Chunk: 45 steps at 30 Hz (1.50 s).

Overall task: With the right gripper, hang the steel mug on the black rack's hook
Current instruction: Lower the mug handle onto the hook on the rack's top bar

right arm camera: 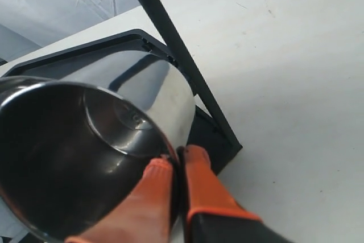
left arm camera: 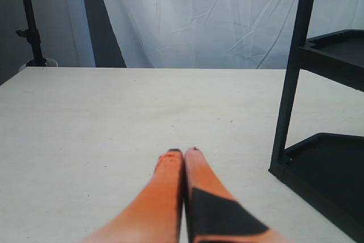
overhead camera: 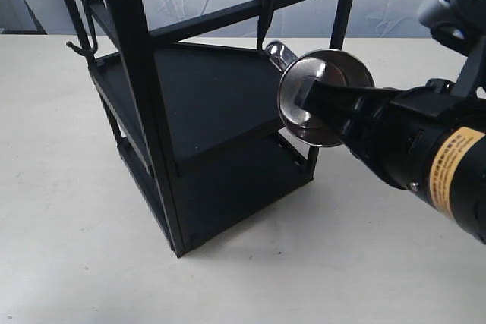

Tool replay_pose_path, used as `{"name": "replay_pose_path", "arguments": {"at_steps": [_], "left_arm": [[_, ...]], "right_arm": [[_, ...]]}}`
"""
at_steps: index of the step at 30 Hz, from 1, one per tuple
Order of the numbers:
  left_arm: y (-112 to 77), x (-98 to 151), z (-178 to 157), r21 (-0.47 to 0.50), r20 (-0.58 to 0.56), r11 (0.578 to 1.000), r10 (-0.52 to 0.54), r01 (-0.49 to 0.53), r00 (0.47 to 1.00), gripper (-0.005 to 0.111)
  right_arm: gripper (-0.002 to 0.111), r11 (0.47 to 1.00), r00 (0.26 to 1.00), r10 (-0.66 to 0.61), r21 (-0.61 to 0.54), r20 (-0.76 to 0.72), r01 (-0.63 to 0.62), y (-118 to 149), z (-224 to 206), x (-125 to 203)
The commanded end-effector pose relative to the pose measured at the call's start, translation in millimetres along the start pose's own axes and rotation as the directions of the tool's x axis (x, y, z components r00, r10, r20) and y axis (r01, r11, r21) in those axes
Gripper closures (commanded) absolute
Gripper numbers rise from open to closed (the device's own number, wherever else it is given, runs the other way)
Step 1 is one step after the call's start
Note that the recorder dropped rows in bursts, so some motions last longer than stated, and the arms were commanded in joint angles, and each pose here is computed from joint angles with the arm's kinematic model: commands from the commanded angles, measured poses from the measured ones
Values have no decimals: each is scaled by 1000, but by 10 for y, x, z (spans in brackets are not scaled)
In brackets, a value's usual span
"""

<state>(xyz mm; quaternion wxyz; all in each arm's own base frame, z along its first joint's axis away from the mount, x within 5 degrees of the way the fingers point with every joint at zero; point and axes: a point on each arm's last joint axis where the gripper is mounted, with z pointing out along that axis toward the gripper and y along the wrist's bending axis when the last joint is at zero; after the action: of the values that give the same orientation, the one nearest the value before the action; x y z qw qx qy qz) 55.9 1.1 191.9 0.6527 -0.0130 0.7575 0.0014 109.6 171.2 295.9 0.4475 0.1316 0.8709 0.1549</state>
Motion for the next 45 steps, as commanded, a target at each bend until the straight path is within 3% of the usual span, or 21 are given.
{"name": "replay_pose_path", "arguments": {"at_steps": [1,45], "left_arm": [[-1,-3,-4,1,5,1000,-2,2,1000,105],[-1,-3,-4,1,5,1000,-2,2,1000,105]], "right_arm": [[109,997,996,-80,15,-25,81,62,2,159],[109,993,992,-112,-45,-61,110,138,0,254]]}}
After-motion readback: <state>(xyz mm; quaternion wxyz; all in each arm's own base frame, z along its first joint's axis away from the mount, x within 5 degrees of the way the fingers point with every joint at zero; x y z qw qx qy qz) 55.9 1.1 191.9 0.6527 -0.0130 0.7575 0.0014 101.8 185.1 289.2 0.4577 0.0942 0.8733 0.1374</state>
